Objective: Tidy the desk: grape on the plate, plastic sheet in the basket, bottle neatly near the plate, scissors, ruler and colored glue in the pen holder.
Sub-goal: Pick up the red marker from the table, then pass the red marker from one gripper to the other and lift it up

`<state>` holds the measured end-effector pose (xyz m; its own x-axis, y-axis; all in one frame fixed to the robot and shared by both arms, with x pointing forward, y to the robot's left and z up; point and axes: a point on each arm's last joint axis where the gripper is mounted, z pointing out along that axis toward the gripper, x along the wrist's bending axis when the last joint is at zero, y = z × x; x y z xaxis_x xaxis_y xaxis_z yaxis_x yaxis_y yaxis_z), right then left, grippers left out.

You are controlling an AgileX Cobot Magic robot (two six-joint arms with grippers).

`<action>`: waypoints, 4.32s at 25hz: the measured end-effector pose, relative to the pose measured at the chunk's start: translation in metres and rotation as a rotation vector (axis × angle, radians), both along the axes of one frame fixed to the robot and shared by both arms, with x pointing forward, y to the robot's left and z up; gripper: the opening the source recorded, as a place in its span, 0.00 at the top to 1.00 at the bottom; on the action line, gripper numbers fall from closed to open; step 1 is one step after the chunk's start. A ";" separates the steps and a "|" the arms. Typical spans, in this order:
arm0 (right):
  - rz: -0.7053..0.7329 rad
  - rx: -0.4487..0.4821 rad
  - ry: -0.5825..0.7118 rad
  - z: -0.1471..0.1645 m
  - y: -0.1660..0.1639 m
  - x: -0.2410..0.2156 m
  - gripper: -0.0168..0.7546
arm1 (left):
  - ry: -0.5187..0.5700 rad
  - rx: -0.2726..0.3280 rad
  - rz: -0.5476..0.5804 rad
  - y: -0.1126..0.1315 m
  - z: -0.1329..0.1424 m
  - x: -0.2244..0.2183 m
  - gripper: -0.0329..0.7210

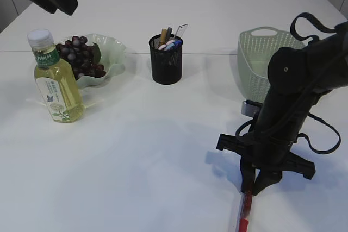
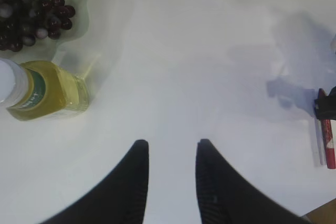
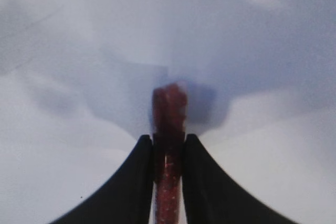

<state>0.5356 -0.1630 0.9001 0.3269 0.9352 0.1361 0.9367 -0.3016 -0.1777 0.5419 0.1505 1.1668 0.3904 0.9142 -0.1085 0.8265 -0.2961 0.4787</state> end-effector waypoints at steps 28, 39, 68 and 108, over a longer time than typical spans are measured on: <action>0.037 0.056 0.073 0.002 0.004 -0.007 0.78 | 0.000 0.000 0.000 0.000 0.000 0.000 0.65; 0.068 0.230 0.065 0.034 0.025 0.011 0.78 | 0.000 0.000 0.000 0.000 0.000 0.000 0.65; 0.014 0.622 -0.036 0.122 0.051 0.054 0.78 | -0.078 0.148 -0.143 0.006 0.000 0.003 0.65; -0.351 1.268 -0.113 0.171 0.032 0.093 0.78 | -0.347 0.103 -0.173 0.013 -0.059 -0.008 0.64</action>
